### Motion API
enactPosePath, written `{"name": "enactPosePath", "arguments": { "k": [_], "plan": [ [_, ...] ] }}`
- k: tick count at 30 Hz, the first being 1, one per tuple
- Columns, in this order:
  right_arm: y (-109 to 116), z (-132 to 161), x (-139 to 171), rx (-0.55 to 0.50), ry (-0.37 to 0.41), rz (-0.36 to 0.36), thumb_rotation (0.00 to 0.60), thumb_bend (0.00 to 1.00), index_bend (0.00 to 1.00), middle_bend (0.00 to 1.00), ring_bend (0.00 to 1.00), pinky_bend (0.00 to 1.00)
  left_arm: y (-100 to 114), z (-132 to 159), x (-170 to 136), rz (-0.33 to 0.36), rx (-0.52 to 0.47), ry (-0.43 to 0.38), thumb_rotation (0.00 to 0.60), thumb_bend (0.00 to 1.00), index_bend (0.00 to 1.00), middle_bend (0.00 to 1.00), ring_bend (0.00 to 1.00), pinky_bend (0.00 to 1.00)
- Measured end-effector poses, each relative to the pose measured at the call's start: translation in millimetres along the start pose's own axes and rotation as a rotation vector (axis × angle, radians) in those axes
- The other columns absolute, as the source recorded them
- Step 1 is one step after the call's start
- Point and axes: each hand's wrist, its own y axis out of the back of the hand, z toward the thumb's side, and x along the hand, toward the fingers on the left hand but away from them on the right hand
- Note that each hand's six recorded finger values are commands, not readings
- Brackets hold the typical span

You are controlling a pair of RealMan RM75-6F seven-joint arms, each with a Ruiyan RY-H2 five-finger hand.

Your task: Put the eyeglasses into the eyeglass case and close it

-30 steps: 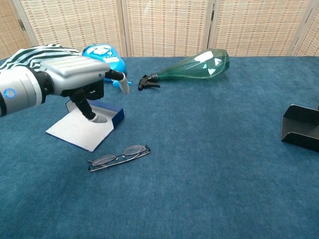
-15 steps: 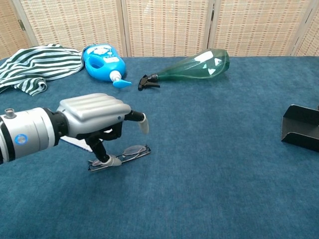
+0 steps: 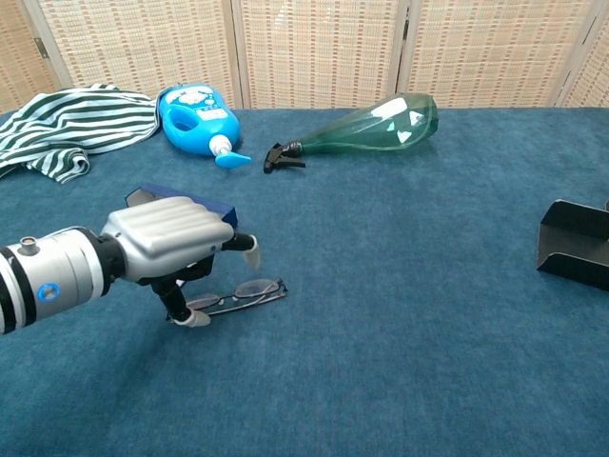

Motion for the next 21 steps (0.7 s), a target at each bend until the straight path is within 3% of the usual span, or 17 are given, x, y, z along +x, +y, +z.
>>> {"name": "enactPosePath", "arguments": {
  "k": [12, 21],
  "plan": [
    [0.1, 3.0, -1.1, 0.000, 0.009, -0.001, 0.600, 0.28, 0.10, 0.24, 0.19, 0.21, -5.2, -45.1, -6.3, 0.012, 0.138, 0.116, 0.600, 0.24, 0.30, 1.00, 1.00, 1.00],
    [-0.9, 4.5, -1.7, -0.002, 0.017, 0.001, 0.600, 0.28, 0.10, 0.24, 0.19, 0.21, -0.6, -32.0, -17.4, -0.048, -0.042, 0.070, 0.600, 0.24, 0.35, 1.00, 1.00, 1.00]
  ]
}}
